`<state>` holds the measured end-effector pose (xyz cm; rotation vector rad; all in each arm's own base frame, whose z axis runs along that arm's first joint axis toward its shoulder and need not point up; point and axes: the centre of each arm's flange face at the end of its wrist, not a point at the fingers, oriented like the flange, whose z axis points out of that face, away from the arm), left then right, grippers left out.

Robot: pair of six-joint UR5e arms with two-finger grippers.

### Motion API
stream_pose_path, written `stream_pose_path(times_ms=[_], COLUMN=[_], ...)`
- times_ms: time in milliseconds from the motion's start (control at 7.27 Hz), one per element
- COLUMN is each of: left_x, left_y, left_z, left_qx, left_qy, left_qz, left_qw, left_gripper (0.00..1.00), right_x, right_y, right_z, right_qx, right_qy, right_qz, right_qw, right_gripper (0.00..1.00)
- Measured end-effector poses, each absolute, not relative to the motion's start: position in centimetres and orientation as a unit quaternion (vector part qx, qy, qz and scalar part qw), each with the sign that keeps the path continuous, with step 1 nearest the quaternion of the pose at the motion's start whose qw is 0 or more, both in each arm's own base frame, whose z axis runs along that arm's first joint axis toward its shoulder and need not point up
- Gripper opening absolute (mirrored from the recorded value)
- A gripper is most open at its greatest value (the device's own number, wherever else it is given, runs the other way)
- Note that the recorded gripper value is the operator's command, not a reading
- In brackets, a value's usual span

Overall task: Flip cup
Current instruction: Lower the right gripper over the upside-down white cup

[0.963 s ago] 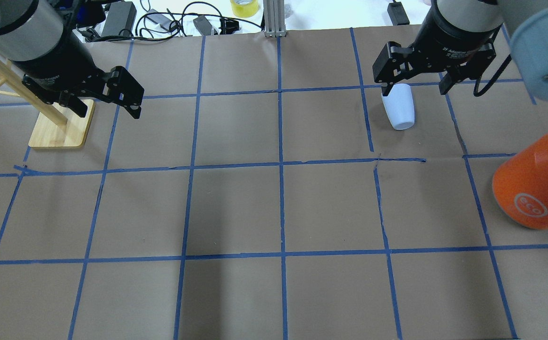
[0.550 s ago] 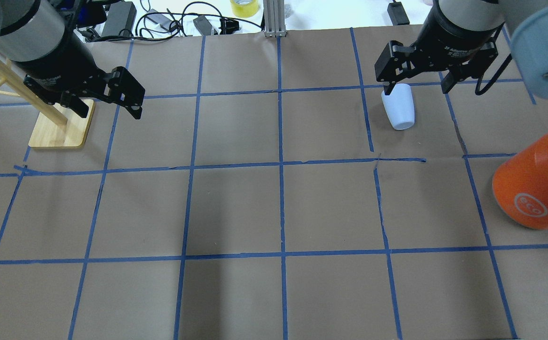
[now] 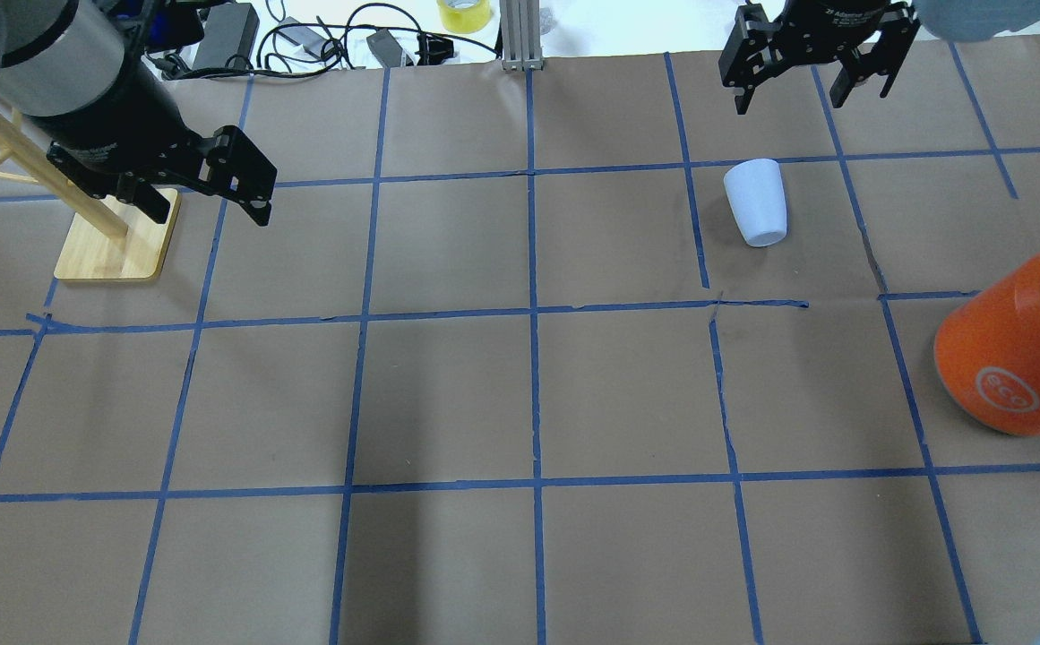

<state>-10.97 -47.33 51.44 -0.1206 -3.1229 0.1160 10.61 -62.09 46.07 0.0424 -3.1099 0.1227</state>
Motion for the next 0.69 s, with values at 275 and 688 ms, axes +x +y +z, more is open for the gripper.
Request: stream_pose_path(times_ms=[275, 688], left_x=[-11.0, -11.0], left_y=[-47.3, -47.3], left_z=[51.5, 51.5], left_qx=[-0.039, -0.040], left_qy=[-0.999, -0.998], left_qz=[0.038, 0.038], left_qw=[0.007, 0.007], left_gripper=[1.00, 1.00], right_x=[7.0, 4.7], right_y=[-67.3, -69.9], right_z=[38.7, 28.7], right_qx=[0.047, 0.069], right_qy=[-0.998, -0.997], right_qz=[0.031, 0.039], right_qw=[0.012, 0.012], right_gripper=[0.98, 1.00])
